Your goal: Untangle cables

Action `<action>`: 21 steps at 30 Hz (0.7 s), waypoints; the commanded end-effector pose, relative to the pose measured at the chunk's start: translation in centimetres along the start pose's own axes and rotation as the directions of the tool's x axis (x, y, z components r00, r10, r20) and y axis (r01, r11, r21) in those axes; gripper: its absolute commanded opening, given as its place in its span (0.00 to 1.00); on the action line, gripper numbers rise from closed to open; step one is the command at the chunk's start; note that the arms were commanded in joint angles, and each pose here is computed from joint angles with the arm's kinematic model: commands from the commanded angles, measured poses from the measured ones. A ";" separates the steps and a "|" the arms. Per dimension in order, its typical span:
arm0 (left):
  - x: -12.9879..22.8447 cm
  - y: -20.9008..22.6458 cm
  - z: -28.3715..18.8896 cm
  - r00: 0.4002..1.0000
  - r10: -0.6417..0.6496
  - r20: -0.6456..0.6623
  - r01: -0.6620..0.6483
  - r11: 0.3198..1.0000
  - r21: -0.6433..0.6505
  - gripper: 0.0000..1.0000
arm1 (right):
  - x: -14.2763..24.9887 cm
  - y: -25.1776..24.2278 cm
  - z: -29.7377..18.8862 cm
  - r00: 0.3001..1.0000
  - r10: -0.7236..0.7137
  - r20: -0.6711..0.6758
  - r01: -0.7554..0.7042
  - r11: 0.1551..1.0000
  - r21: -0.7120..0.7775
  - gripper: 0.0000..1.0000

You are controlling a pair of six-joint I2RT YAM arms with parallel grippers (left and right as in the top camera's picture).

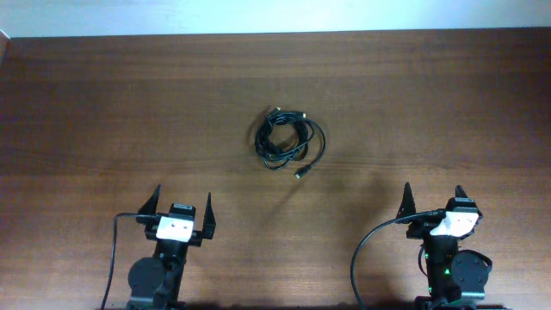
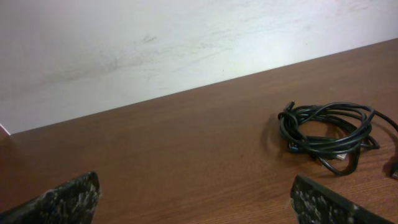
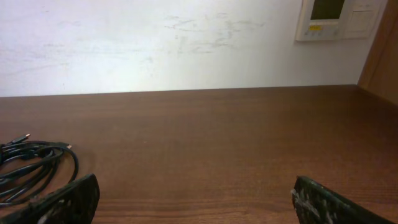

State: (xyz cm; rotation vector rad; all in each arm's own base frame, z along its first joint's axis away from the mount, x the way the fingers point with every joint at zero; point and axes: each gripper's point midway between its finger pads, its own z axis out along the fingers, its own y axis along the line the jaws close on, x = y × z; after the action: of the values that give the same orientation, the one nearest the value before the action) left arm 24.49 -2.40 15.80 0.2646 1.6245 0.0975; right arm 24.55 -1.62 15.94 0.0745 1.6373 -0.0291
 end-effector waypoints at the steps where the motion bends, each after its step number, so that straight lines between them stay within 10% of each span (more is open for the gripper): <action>1: 0.2 -0.2 0.0 1.000 0.016 -0.005 -0.016 1.000 0.010 0.99 | 0.4 -0.1 0.0 1.000 0.008 -0.011 -0.008 1.000 0.003 0.99; 8: 0.1 -0.4 0.0 1.000 0.007 -0.002 -0.007 1.000 0.023 0.99 | 0.4 1.1 0.0 0.995 0.101 -0.019 -0.102 0.993 -0.064 0.99; 11: -4.2 -4.4 -1.3 0.987 0.002 0.158 -0.045 0.961 0.272 0.99 | -0.7 5.3 -0.9 0.985 0.167 -0.043 -0.172 0.936 -0.306 0.99; 13: -5.4 -3.7 -2.1 0.999 -0.036 0.018 0.030 0.959 0.281 0.99 | -1.7 5.9 -2.1 0.978 0.159 -0.134 -0.195 0.928 -0.318 0.99; 21: -22.3 0.6 2.5 0.943 -0.021 -0.331 0.127 0.945 0.302 0.99 | -20.3 6.0 -1.2 0.972 0.114 -0.204 -0.172 0.941 -0.291 0.99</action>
State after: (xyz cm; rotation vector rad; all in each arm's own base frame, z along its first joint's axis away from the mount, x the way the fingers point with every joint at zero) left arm 26.22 -6.71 29.41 0.4518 2.0075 -0.1848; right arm 24.06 3.93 29.34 -0.0074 1.8397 0.3787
